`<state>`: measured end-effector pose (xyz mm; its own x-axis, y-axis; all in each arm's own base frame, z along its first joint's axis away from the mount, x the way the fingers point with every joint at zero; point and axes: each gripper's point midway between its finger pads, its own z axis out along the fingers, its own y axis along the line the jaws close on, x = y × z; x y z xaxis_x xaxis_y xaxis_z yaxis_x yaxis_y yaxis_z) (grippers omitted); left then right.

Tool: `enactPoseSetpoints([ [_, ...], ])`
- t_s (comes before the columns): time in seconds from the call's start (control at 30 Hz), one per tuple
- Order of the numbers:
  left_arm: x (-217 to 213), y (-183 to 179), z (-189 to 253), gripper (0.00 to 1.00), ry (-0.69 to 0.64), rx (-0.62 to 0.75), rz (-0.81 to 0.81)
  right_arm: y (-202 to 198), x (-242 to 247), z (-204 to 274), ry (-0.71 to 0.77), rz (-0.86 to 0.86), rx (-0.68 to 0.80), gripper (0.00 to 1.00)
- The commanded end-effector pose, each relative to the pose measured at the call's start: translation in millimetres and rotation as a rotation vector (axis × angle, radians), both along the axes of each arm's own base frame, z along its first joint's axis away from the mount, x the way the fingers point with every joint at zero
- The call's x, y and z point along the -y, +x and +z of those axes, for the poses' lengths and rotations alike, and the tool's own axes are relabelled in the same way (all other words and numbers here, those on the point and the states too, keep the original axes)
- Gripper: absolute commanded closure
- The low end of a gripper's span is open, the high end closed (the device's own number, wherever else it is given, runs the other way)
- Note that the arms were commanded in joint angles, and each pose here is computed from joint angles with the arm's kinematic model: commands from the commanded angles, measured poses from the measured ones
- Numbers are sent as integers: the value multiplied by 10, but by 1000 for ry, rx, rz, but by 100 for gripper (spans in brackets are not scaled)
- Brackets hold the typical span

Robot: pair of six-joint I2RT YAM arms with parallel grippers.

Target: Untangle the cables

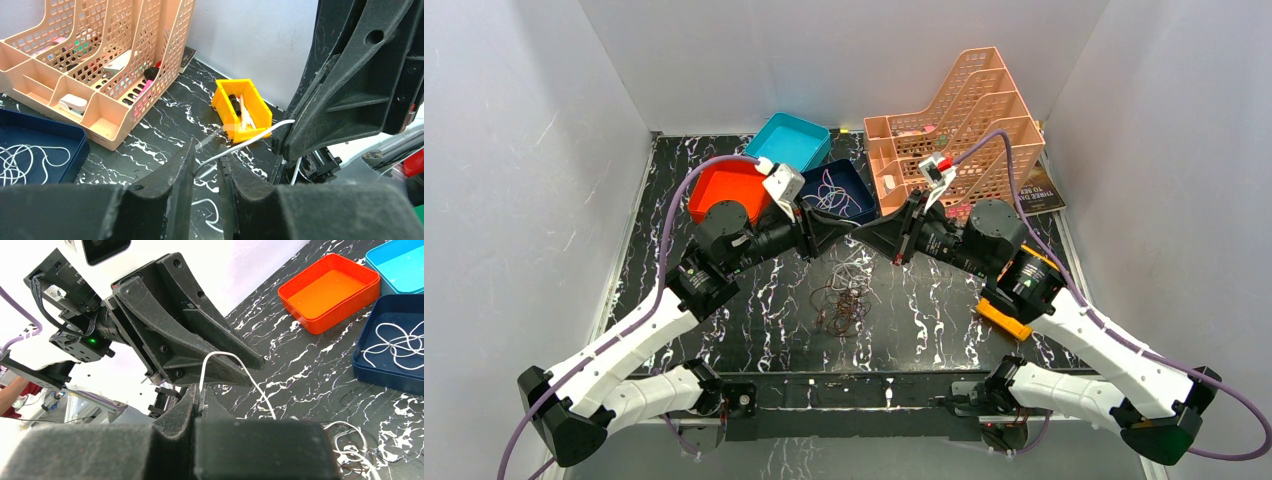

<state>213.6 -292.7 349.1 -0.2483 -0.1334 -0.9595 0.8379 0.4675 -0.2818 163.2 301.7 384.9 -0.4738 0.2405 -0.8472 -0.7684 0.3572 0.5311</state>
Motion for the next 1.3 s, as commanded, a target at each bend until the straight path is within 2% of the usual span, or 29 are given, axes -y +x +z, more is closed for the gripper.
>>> enactPoseSetpoints([
  [0.0,-33,-40,200,82,-56,55,-5,-66,-16,320,94,29,36,100],
  [0.17,-65,-9,184,97,-58,44,24,-12,9,271,83,-6,30,100],
  [0.27,-120,65,155,100,-56,13,82,67,86,229,58,-66,45,80],
  [0.4,-300,344,46,100,-37,-81,284,186,272,126,-8,-171,106,57],
  [0.5,-416,538,43,100,-20,-120,412,238,425,-7,-47,-237,162,45],
  [0.57,-413,613,130,100,-15,-112,432,229,502,-116,-64,-252,211,39],
  [0.73,-333,715,569,100,-32,-34,418,200,593,-525,-98,-255,310,33],
  [0.87,-307,780,825,100,-30,17,418,189,575,-779,-99,-242,334,32],
  [1.27,-267,830,1200,100,-36,96,405,369,280,-1316,-35,-228,400,28],
])
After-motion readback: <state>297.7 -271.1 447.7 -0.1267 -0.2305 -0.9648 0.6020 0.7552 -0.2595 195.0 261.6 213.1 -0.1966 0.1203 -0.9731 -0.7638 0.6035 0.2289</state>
